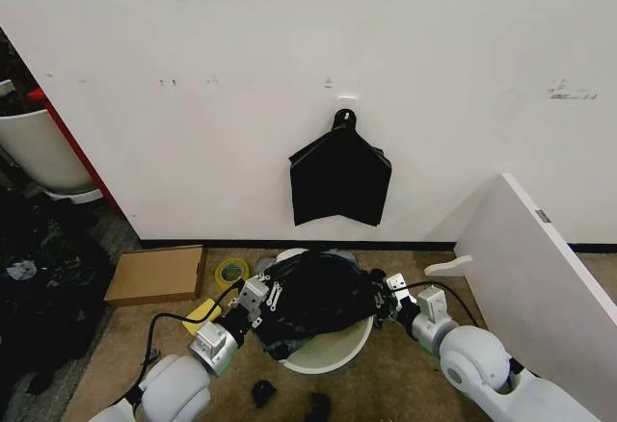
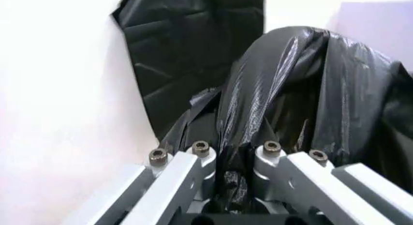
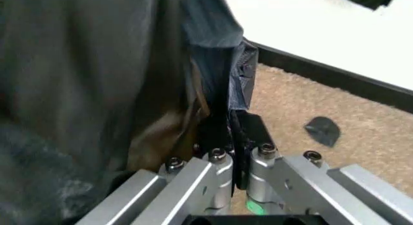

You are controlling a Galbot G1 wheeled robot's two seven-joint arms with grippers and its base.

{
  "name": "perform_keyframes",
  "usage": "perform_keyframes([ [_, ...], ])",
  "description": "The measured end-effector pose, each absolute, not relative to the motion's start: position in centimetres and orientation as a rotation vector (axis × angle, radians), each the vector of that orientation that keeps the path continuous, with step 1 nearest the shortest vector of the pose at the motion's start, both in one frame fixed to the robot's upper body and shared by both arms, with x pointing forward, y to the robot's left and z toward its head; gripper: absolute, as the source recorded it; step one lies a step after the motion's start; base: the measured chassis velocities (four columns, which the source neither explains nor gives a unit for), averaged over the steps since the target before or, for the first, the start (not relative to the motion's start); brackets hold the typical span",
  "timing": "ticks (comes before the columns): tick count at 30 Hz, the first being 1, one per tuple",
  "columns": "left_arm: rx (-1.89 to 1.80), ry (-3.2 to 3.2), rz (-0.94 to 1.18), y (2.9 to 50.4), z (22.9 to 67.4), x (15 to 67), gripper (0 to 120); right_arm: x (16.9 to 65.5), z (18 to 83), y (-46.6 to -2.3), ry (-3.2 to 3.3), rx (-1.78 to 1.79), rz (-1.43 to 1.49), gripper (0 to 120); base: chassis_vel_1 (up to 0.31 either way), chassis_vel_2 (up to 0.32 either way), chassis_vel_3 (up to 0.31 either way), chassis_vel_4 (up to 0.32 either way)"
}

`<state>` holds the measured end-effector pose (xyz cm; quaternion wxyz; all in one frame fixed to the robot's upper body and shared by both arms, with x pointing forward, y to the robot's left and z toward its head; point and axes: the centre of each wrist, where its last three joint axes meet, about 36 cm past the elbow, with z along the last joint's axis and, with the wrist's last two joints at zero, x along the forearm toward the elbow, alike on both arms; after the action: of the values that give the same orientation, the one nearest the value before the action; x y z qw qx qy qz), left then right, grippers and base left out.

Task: Place the garbage bag over the trash bin.

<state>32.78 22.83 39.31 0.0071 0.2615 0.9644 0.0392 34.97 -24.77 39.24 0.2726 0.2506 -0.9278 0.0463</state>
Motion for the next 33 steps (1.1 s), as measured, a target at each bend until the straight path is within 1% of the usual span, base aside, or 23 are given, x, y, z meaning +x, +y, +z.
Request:
perform_keyframes([
  [2, 0.766, 3.057, 0.035, 22.7, 39.6, 33.1, 4, 34.6, 39.0, -24.7, -2.498, 0.692, 0.110, 0, 0.000, 0.000, 0.000, 0.000],
  [3, 0.766, 3.057, 0.035, 22.7, 39.6, 33.1, 4, 34.6, 39.0, -24.7, -2.498, 0.692, 0.110, 0, 0.000, 0.000, 0.000, 0.000],
  [6, 0.617, 3.155, -0.132, 22.5, 39.9, 34.0, 4, 34.1, 39.0, -24.6, -2.515, 0.717, 0.093, 0, 0.000, 0.000, 0.000, 0.000],
  [8, 0.536, 3.200, -0.208, 22.5, 40.1, 34.6, 4, 33.8, 39.1, -24.5, -2.525, 0.733, 0.090, 0, 0.000, 0.000, 0.000, 0.000],
  [9, 0.536, 3.200, -0.208, 22.5, 40.1, 34.6, 4, 33.8, 39.1, -24.5, -2.525, 0.733, 0.090, 0, 0.000, 0.000, 0.000, 0.000],
  [11, 0.457, 3.247, -0.305, 22.4, 40.1, 35.1, 4, 33.3, 39.2, -24.2, -2.533, 0.754, 0.087, 0, 0.000, 0.000, 0.000, 0.000],
  [17, 0.376, 3.297, -0.409, 22.3, 40.2, 35.6, 4, 32.2, 38.6, -23.3, -2.543, 0.793, 0.106, 0, 0.000, 0.000, 0.000, 0.000],
  [22, 0.344, 3.344, -0.563, 22.0, 40.9, 35.5, 4, 30.8, 37.3, -22.9, -2.565, 0.792, 0.113, 0, 0.000, 0.000, 0.000, 0.000],
  [23, 0.344, 3.344, -0.563, 22.0, 40.9, 35.5, 4, 30.8, 37.3, -22.9, -2.565, 0.792, 0.113, 0, 0.000, 0.000, 0.000, 0.000],
  [25, 0.298, 3.351, -0.604, 22.2, 41.3, 35.9, 4, 30.1, 36.8, -22.9, -2.578, 0.788, 0.156, 5, 0.000, 0.000, 0.000, 0.000],
  [29, 0.289, 3.369, -0.662, 22.2, 41.5, 35.9, 4, 29.5, 36.1, -23.3, -2.671, 0.745, 0.237, 21, 0.000, 0.000, 0.000, 0.000],
  [30, 0.289, 3.369, -0.662, 22.2, 41.5, 35.9, 4, 29.5, 36.1, -23.3, -2.671, 0.745, 0.237, 21, 0.000, 0.000, 0.000, 0.000],
  [33, 0.277, 3.380, -0.680, 22.2, 41.5, 35.9, 4, 29.2, 36.2, -23.4, -2.712, 0.694, 0.247, 33, 0.000, 0.000, 0.000, 0.000],
])
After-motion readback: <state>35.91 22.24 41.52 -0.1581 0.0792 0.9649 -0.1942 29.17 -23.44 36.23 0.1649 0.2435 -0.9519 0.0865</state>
